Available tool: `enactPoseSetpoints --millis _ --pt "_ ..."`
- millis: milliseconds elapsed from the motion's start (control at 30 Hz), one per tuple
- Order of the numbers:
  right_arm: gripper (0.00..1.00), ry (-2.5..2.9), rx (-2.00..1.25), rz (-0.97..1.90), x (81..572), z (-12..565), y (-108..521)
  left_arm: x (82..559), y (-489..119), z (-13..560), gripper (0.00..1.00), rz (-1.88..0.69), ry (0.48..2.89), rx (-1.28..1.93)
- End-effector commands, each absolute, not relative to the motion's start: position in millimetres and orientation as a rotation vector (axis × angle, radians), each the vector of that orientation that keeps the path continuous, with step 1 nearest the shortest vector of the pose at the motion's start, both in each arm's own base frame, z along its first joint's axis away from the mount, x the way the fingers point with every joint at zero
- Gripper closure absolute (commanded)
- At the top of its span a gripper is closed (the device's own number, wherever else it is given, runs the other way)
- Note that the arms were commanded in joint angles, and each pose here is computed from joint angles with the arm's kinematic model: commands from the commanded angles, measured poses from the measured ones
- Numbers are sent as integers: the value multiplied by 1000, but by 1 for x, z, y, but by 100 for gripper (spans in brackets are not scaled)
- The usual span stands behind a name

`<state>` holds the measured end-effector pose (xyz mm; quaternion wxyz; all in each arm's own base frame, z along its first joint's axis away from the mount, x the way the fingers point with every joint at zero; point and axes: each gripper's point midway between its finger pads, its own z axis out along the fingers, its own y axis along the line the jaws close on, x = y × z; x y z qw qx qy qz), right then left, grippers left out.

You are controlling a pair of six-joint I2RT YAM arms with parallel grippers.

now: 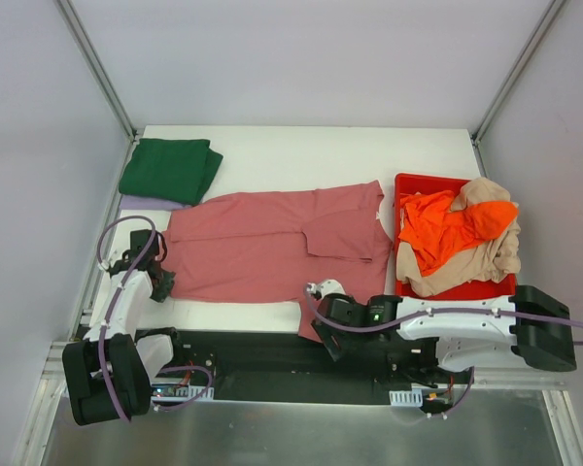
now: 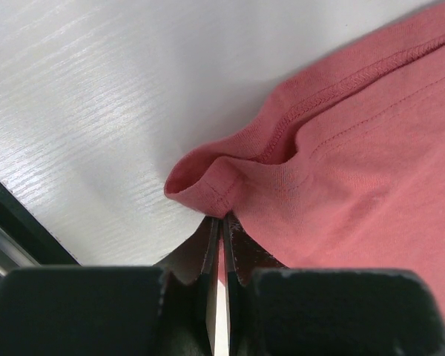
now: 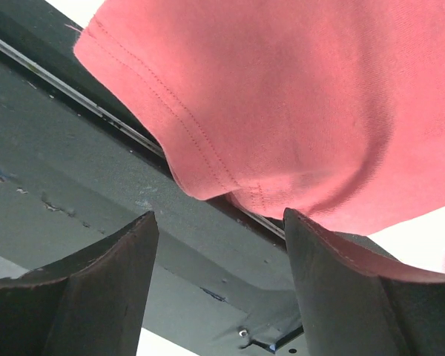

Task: Fold and stack the t-shirts
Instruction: Grap the side of the flattened tshirt closest away from the robot with both arms

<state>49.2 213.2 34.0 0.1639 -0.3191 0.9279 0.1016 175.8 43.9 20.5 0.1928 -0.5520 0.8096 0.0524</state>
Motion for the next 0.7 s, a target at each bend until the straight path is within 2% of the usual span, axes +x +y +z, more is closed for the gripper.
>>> enactPoseSetpoints --millis 0,100,233,300,400,467,533,667 --pt "29 2607 -796 244 60 36 222 174 48 21 100 170 2266 -1534" --pt "31 2581 -775 239 67 34 231 176 48 21 100 167 2267 -1532" --pt "41 2597 -805 155 69 26 233 177 50 23 100 172 2262 -1529" --pt "52 2602 -781 78 74 25 227 177 51 23 100 177 2263 -1527" --pt "79 2602 -740 -9 78 29 213 179 51 25 100 171 2254 -1526" --pt "86 2588 -729 -23 80 34 207 180 55 27 100 195 2235 -1522" --pt "99 2567 -745 -6 82 44 206 182 59 31 100 205 2210 -1523" --pt "98 2569 -928 138 67 62 221 186 55 36 100 152 2175 -1538"
